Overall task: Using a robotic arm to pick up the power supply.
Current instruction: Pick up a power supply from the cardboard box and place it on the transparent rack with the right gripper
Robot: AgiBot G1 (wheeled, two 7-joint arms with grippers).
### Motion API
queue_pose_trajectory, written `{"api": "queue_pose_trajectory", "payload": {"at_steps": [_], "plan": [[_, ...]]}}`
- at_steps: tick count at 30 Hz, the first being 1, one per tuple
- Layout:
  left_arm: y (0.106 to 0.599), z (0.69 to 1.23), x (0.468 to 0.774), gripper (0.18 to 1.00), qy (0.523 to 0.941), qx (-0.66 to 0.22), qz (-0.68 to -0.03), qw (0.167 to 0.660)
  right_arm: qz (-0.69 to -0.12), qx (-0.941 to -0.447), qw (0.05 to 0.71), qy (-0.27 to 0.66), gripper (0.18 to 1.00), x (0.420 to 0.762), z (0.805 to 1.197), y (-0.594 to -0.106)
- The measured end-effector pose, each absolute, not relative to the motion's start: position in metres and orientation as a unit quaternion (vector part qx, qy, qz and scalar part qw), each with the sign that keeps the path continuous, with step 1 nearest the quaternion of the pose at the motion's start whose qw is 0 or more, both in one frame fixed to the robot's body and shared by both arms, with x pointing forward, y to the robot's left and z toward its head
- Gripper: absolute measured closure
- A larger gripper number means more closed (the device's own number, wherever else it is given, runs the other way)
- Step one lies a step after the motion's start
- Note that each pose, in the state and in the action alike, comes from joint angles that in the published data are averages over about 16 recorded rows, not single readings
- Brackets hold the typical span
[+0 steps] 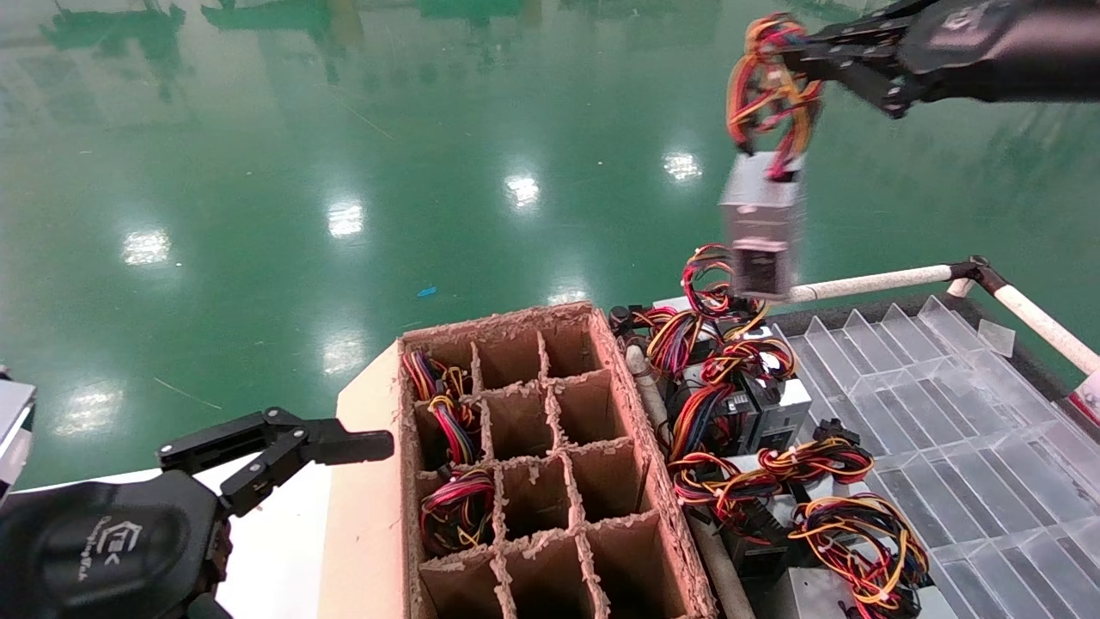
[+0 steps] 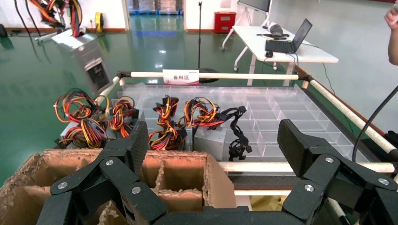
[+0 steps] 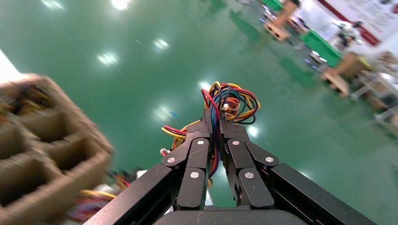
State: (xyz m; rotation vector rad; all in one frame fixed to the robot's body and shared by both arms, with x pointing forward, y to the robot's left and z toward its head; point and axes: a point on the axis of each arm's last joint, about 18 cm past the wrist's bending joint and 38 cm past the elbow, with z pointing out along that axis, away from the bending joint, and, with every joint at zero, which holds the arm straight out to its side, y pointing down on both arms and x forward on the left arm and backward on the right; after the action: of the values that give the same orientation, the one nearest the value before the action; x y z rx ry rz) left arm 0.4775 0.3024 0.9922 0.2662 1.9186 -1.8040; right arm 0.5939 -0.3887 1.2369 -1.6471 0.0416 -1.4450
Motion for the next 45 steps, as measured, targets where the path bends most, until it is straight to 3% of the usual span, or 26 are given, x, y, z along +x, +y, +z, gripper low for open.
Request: {"api": "queue_pose_trajectory", "payload": {"at_steps": [10,22,45], "plan": [[0.302,0.992,0.477,0.184,0.703,0.098,-0.661,0.245,-0.647,-0.671,0.359,0.055,0.979,0.608,1.239,-0.425],[0.302,0.992,0.477,0.184,0.703,0.098,-0.661,0.245,-0.651,-0.708,0.267,0.065,0.979,0.64,1.21,-0.429],[0.302,0.992,0.477,0.184,0.703,0.098,-0.661,0.245,-0.641,-0.727,0.235,0.077,0.979,0.701,1.155,-0.393]]}}
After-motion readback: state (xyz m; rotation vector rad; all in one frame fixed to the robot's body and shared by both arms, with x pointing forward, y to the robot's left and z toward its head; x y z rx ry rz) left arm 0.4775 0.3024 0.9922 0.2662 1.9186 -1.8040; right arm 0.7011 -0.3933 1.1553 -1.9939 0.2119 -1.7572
